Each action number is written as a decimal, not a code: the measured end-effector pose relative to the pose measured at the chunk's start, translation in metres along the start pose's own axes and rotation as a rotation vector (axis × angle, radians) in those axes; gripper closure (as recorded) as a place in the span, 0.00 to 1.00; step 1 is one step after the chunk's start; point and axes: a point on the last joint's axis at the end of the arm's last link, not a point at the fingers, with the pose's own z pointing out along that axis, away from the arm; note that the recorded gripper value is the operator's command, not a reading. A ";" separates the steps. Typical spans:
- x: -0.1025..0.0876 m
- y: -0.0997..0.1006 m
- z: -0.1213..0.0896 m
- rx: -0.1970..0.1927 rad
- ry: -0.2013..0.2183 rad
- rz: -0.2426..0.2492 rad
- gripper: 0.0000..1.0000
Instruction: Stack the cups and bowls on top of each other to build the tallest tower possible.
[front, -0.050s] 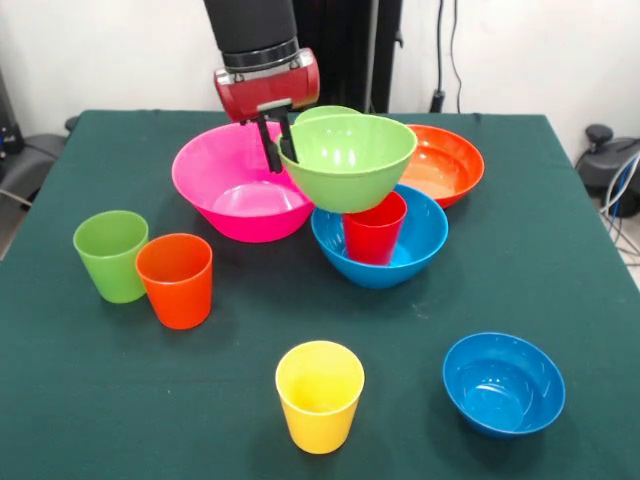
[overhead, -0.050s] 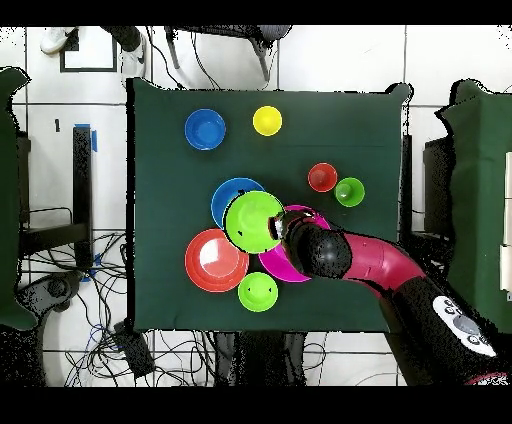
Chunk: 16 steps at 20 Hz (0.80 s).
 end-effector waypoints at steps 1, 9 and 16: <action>-0.001 0.001 -0.002 -0.003 0.000 -0.001 1.00; -0.017 0.011 -0.019 -0.022 -0.004 -0.003 1.00; -0.022 0.016 -0.025 -0.023 0.008 -0.007 1.00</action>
